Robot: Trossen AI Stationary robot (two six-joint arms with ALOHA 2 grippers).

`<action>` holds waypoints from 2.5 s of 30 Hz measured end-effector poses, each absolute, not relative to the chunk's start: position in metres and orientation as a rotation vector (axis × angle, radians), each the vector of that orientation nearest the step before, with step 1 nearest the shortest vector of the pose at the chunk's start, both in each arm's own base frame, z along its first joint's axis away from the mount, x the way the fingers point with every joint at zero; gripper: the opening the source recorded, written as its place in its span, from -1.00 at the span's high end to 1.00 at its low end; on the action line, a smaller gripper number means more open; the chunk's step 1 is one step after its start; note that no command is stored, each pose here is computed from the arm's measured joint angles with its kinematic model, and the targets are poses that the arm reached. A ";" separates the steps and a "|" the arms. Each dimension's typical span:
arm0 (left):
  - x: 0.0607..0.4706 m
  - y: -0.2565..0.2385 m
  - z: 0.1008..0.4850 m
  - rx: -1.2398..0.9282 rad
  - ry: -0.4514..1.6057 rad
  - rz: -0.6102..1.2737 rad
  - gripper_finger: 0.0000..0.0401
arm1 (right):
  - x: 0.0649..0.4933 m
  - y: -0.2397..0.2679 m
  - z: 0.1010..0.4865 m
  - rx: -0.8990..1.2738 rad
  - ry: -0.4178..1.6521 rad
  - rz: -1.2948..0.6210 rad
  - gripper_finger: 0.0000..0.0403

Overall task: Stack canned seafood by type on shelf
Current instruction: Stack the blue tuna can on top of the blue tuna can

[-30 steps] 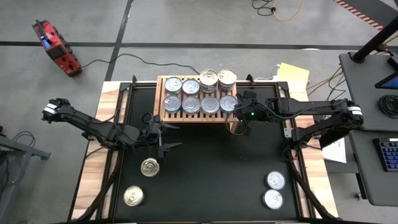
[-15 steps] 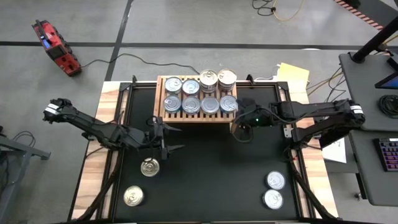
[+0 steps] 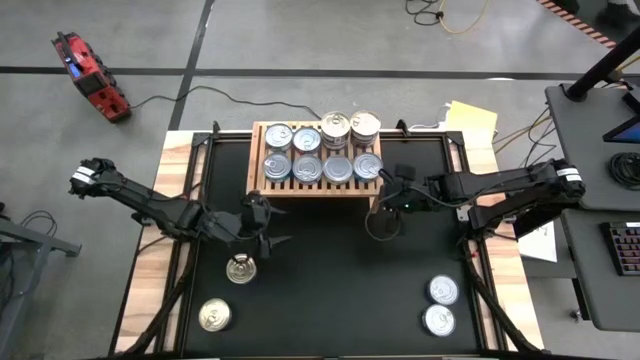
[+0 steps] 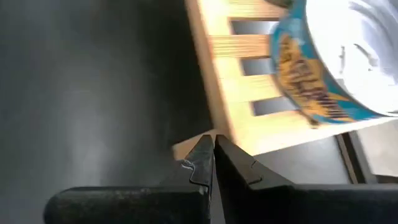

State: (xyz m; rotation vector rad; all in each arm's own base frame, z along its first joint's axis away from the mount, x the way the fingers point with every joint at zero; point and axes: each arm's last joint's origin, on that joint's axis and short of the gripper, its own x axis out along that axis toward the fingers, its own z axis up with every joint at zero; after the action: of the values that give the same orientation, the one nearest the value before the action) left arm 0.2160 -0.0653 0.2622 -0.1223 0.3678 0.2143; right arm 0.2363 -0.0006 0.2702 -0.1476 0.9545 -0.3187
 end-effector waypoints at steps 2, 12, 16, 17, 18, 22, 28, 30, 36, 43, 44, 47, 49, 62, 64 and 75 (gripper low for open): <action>0.215 -0.065 0.259 -0.127 0.399 0.224 -0.54 | 0.236 -0.001 0.270 -0.160 0.953 -0.337 0.96; 0.214 -0.064 0.255 -0.139 0.431 0.237 -0.54 | 0.236 -0.009 0.270 -0.180 0.959 -0.384 0.96; 0.214 -0.064 0.255 -0.137 0.436 0.238 -0.54 | 0.235 -0.010 0.271 -0.201 0.958 -0.409 0.96; 0.214 -0.064 0.254 -0.135 0.440 0.238 -0.54 | 0.235 -0.010 0.271 -0.201 0.958 -0.410 0.96; 0.214 -0.064 0.254 -0.134 0.443 0.239 -0.54 | 0.235 -0.010 0.271 -0.201 0.957 -0.410 0.96; 0.212 -0.064 0.251 -0.123 0.471 0.251 -0.54 | 0.236 -0.009 0.271 -0.185 0.955 -0.404 0.96; 0.209 -0.061 0.247 -0.126 0.501 0.313 -0.54 | 0.237 -0.001 0.271 -0.062 0.946 -0.304 0.96; 0.209 -0.062 0.247 -0.132 0.498 0.313 -0.54 | 0.237 0.006 0.271 -0.043 0.945 -0.273 0.96; 0.224 -0.071 0.244 -0.171 0.437 0.280 -0.54 | 0.235 0.034 0.271 -0.004 0.932 -0.189 0.95; 0.256 -0.096 0.226 -0.129 0.346 0.174 -0.54 | 0.226 0.071 0.270 0.071 0.924 -0.108 0.95; 0.258 -0.098 0.223 -0.122 0.342 0.167 -0.54 | 0.225 0.076 0.270 0.093 0.926 -0.096 0.95; 0.263 -0.103 0.216 -0.099 0.351 0.157 -0.54 | 0.220 0.090 0.270 0.201 0.942 -0.070 0.95; 0.263 -0.105 0.213 -0.084 0.361 0.152 -0.54 | 0.216 0.098 0.269 0.298 0.956 -0.078 0.95; 0.249 -0.121 0.217 -0.035 0.390 0.078 -0.54 | 0.177 0.139 0.233 0.875 1.199 -0.272 0.95; 0.244 -0.119 0.219 -0.026 0.413 0.075 -0.54 | 0.169 0.144 0.227 0.937 1.233 -0.317 0.95; 0.237 -0.115 0.226 -0.025 0.452 0.097 -0.54 | 0.129 0.150 0.208 1.031 1.336 -0.711 0.95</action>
State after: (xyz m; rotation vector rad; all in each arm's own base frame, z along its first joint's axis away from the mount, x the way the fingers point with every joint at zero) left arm 0.2371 -0.1149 0.2260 -0.0253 0.4523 0.0973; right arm 0.1285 0.1505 0.2077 1.0312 1.3356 -0.7105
